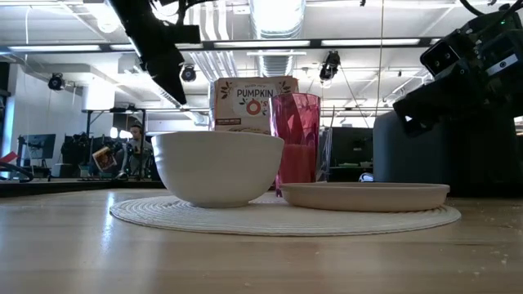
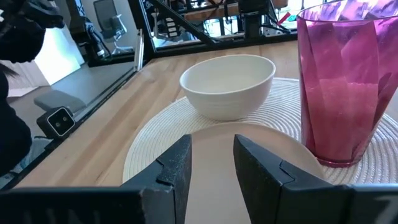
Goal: Arrange a breakfast setting
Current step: Pour the cereal from the cereal box into the white bowl
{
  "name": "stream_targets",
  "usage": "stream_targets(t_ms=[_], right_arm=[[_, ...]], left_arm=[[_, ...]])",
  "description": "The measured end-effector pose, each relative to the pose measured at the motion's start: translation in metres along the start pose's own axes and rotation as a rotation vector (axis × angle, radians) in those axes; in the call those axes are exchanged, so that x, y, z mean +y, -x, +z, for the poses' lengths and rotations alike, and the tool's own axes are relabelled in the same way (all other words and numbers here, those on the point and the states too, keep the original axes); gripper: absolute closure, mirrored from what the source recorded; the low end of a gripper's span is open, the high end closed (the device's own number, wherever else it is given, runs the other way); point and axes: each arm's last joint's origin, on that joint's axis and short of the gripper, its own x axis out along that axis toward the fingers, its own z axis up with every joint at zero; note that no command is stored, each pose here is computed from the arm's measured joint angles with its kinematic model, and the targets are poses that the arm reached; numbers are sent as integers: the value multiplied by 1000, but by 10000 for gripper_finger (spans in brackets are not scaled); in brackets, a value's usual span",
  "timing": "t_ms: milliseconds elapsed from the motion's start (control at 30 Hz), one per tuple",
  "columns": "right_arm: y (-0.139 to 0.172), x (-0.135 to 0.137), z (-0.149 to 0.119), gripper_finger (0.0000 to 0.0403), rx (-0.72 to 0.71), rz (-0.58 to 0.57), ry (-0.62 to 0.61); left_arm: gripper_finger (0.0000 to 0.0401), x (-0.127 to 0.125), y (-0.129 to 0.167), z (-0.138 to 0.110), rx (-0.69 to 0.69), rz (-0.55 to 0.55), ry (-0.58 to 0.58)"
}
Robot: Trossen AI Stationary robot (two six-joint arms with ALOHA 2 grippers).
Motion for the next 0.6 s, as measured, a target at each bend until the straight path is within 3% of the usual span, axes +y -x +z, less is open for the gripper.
stream_targets(t_ms=[133,300,433,600], right_arm=[[0,0,0,297,0,0,0],[0,0,0,304,0,0,0],[0,0,0,305,0,0,0],[0,0,0,301,0,0,0]], left_arm=[[363,-8,-19,-14,-86,-2,67],[363,-18,-43,-36,-343,-92,186],[363,-20,-48,-45,-510,-90,252],[362,-11,-51,-61,-511,4,305]])
